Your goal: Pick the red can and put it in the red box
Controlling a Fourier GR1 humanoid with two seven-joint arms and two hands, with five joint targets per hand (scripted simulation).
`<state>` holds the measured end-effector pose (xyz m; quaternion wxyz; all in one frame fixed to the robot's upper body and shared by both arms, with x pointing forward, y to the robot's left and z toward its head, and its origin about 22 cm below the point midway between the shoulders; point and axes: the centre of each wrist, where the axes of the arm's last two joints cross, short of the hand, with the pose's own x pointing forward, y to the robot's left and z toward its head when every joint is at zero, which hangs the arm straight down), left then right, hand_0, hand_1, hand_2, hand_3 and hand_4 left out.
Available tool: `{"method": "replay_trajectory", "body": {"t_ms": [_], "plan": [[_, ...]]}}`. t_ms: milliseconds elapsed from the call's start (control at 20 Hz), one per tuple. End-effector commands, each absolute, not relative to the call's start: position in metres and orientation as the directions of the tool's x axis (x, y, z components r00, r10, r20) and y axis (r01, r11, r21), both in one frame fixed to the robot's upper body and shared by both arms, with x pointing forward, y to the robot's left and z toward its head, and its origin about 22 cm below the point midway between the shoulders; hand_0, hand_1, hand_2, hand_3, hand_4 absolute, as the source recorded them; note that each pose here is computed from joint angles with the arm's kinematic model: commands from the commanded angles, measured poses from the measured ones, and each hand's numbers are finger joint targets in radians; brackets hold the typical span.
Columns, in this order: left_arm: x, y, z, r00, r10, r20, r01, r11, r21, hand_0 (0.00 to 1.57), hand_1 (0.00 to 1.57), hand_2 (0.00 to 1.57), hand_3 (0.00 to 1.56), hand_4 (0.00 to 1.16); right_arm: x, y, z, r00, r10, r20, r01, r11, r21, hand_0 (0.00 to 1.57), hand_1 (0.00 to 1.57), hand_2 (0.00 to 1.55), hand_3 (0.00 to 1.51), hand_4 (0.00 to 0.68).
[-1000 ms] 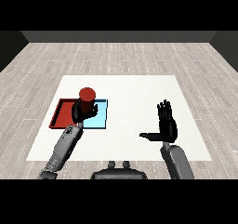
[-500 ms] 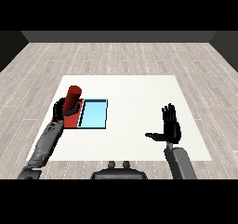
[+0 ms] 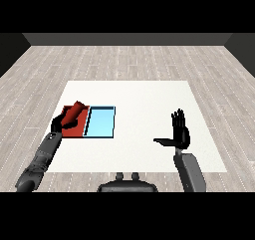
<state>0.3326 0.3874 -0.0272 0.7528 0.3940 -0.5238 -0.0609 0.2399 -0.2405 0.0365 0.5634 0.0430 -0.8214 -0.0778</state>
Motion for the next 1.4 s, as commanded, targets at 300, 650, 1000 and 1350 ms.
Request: {"method": "replay_trajectory", "body": {"t_ms": [300,650,1000,1350], "plan": [[0.315,0.387,-0.069,0.586,-0.506,0.633,-0.106,0.726,0.679,0.26,0.26,0.57,0.5,0.64,0.259,-0.226,0.021,-0.377,-0.137,0.916,0.023,0.987,0.158,0.0,0.0,0.0,0.0,0.0],[0.325,0.419,-0.037,0.552,-0.448,0.704,-0.237,0.725,0.647,0.0,0.0,0.0,0.0,0.0,0.256,-0.235,0.015,-0.376,-0.161,0.913,0.016,0.984,0.18,0.0,0.0,0.0,0.0,0.0],[0.373,0.359,-0.005,-0.156,-0.077,0.985,-0.32,0.947,0.023,0.0,0.0,0.0,0.0,0.0,0.256,-0.243,0.022,-0.388,-0.199,0.9,-0.023,0.978,0.206,0.0,0.0,0.0,0.0,0.0],[0.351,0.276,-0.049,-0.42,0.255,0.871,-0.035,0.954,-0.297,0.0,0.0,0.0,0.0,0.0,0.257,-0.248,0.022,-0.399,-0.14,0.906,-0.066,0.99,0.124,0.0,0.0,0.0,0.0,0.0]]}}
